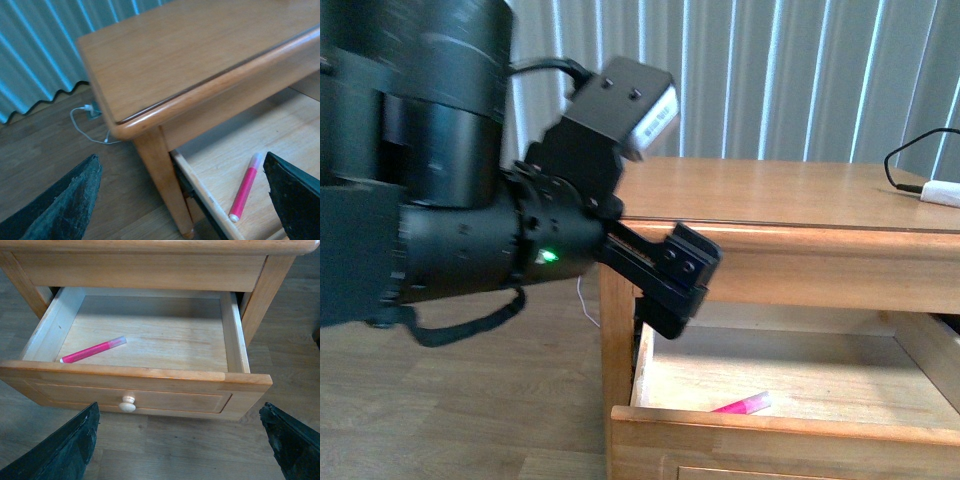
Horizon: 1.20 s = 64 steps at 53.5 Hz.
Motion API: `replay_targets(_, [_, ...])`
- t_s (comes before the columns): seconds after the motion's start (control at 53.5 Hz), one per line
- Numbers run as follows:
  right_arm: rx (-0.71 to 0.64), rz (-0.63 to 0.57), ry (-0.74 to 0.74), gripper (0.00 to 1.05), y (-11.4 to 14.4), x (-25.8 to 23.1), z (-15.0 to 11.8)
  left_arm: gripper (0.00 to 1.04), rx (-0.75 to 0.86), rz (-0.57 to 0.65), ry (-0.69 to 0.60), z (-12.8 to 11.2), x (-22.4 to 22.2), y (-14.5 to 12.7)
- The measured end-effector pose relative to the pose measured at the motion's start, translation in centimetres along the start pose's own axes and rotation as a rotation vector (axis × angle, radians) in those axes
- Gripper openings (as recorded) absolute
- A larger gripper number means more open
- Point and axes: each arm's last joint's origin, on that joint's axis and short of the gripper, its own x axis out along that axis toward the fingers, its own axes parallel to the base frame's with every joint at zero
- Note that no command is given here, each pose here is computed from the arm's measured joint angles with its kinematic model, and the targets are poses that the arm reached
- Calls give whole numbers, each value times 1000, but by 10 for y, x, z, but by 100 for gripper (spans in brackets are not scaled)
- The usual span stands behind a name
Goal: Place pink marker in drawer with both arms
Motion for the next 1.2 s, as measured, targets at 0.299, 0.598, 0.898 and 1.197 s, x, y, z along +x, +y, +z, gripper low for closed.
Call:
replay_targets(0.299, [0, 0, 0, 96, 0, 0, 0, 98, -138, 257, -25, -11, -129, 20])
replay_targets(0.598, [0, 0, 0, 96, 0, 0, 0, 98, -334, 415, 10, -33, -191, 23])
replay_targets(0.898, [0, 0, 0, 96, 0, 0, 0, 69, -310, 448, -45, -50, -199, 25])
replay_targets(1.197, [0, 0, 0, 96, 0, 0, 0, 15, -302, 456, -45, -72, -206, 16])
